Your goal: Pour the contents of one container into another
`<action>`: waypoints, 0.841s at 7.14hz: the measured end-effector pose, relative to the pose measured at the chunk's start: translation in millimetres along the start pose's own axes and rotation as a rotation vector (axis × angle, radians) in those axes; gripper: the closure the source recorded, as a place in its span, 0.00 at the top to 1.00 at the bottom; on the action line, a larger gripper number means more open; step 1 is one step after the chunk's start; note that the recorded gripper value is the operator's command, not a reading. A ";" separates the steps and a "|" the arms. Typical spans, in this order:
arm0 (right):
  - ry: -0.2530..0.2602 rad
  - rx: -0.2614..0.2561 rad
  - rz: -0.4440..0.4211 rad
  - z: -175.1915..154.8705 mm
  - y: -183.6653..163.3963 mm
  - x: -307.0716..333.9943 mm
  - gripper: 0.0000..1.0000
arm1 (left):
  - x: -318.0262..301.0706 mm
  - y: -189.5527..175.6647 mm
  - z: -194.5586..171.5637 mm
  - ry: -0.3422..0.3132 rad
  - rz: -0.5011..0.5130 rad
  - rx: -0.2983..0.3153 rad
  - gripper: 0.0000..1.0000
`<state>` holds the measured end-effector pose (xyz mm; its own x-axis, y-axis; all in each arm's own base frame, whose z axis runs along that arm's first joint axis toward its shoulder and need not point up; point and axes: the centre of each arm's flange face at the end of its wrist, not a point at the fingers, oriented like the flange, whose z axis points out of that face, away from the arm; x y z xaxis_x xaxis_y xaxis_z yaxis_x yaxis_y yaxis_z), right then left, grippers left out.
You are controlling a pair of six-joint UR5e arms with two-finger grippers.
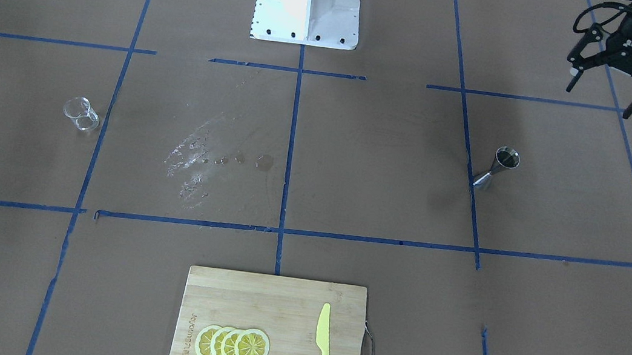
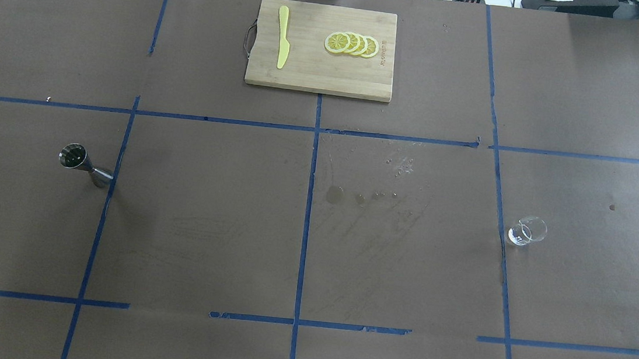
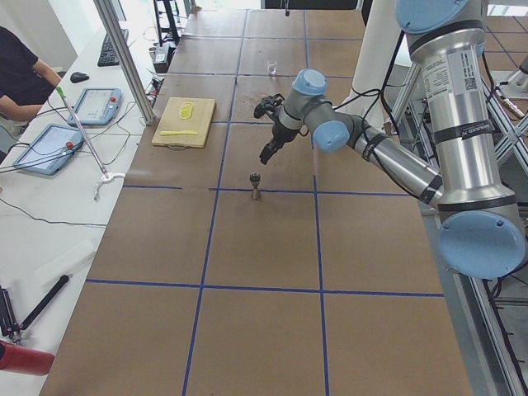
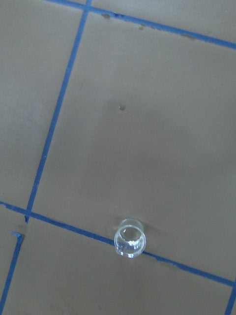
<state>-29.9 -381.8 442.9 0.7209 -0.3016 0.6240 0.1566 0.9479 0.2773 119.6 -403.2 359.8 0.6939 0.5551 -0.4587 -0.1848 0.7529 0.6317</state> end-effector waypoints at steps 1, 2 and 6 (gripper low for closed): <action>0.022 -0.016 -0.026 -3.1 -20.5 30.6 1.00 | -32.4 -6.7 9.6 -0.003 0.019 -0.020 1.00; 0.020 -0.029 -0.040 -3.0 -28.8 66.7 1.00 | -70.8 -8.4 18.9 0.016 0.017 -0.040 1.00; -0.104 -0.029 0.047 11.6 17.0 162.7 1.00 | -209.5 45.0 41.4 0.069 -0.082 -0.119 1.00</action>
<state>82.2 -415.9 557.6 0.6545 -0.2641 0.7084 0.1447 0.9634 0.2255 -5.2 -500.2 510.2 0.6613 0.5103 -0.5499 -0.2137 0.8308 0.5139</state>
